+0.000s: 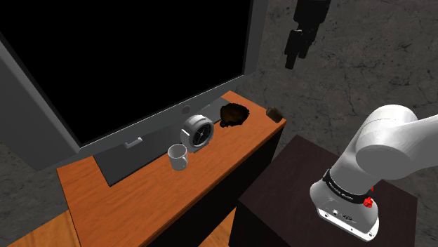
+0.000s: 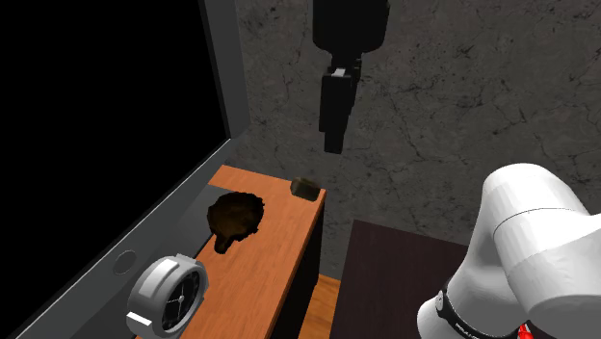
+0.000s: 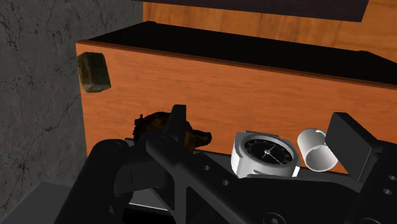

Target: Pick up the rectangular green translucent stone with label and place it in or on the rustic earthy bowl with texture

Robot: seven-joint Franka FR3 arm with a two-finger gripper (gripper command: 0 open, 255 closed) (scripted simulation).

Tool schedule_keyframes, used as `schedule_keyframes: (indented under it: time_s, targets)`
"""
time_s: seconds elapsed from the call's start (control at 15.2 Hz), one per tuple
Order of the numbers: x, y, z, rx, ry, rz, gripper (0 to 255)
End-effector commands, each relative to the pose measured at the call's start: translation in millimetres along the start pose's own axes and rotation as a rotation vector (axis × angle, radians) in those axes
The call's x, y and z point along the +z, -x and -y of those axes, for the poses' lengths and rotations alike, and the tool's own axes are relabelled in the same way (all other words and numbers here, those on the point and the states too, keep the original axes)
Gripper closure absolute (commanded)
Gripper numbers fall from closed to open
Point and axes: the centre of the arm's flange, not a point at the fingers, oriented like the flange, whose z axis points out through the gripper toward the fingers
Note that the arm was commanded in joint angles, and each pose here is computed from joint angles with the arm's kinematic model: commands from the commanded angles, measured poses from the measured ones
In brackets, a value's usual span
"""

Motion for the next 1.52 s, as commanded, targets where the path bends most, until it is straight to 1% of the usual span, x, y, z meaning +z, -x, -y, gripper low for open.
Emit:
schedule_keyframes:
  time_s: [0.0,0.73,1.45]
  targets:
    - [0.0,0.0,0.0,0.000,0.000,0.000,0]
    - [101.2,-22.0,-110.1,-0.100,-0.054,-0.009,0]
    - [208.0,-55.5,-211.8,-0.200,-0.108,-0.017,0]
